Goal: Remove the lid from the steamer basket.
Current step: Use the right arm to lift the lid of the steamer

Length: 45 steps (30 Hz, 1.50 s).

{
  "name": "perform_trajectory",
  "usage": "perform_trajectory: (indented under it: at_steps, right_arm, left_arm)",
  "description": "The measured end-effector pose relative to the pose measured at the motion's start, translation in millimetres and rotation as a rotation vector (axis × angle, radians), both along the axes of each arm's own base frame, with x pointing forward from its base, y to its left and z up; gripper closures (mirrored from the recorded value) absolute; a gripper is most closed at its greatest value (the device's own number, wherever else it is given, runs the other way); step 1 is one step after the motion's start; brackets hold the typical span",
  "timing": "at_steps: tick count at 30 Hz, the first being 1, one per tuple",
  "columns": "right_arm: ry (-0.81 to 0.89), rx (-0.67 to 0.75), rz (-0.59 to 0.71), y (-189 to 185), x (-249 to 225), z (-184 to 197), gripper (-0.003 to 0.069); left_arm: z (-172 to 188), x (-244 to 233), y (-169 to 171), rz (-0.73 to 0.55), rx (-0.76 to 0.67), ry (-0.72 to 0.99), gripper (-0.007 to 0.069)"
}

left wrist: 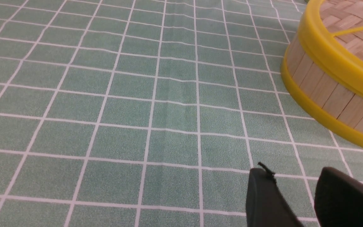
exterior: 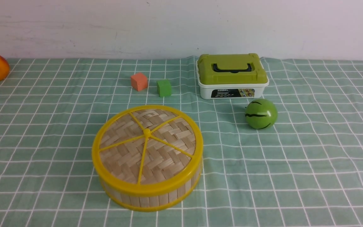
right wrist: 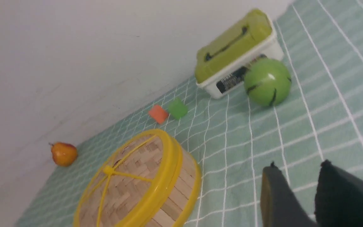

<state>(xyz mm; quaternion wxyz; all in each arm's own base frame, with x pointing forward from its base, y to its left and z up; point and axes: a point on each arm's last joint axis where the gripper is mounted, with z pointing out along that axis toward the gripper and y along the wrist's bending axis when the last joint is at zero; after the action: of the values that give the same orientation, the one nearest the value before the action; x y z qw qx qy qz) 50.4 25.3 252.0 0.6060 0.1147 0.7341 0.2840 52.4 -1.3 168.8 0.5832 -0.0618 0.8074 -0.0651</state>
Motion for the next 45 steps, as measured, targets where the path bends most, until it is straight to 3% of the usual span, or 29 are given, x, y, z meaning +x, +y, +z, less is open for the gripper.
perform_trajectory:
  at_steps: [2, 4, 5, 9, 13, 19, 26, 30, 36, 41, 45]
  right_arm:
    - [0.05, -0.169, 0.052, 2, 7, 38, 0.0639]
    - [0.089, -0.263, 0.085, 3, 13, 67, 0.0662]
    - [0.224, -0.386, 0.153, 3, 31, 95, 0.0677]
    - [0.404, -0.571, 0.289, 3, 68, 140, 0.0678]
    - [0.45, -0.677, 0.458, 15, 101, 164, 0.0665]
    - [0.486, -0.855, 0.666, 68, 157, 166, 0.0657]
    - [0.527, -1.028, 0.727, 150, 219, 145, 0.0652]
    - [0.516, -1.039, 0.767, 190, 248, 133, 0.0638]
    - [0.522, -0.966, 0.818, 239, 294, 104, 0.054]
    - [0.529, -0.869, 0.875, 272, 325, 70, 0.0297]
    - [0.51, -0.816, 0.9, 290, 333, 52, 0.02]
  left_arm:
    - [0, 0, 0, 0.0, 0.0, 0.0, 0.0386]
    - [0, 0, 0, 0.0, 0.0, 0.0, 0.0386]
    - [0, 0, 0, 0.0, 0.0, 0.0, 0.0386]
    - [0, 0, 0, 0.0, 0.0, 0.0, 0.0386]
    - [0, 0, 0, 0.0, 0.0, 0.0, 0.0386]
    - [0, 0, 0, 0.0, 0.0, 0.0, 0.0386]
    - [0, 0, 0, 0.0, 0.0, 0.0, 0.0386]
    - [0, 0, 0, 0.0, 0.0, 0.0, 0.0386]
    - [0, 0, 0, 0.0, 0.0, 0.0, 0.0386]
    - [0, 0, 0, 0.0, 0.0, 0.0, 0.0386]
    - [0, 0, 0, 0.0, 0.0, 0.0, 0.0386]
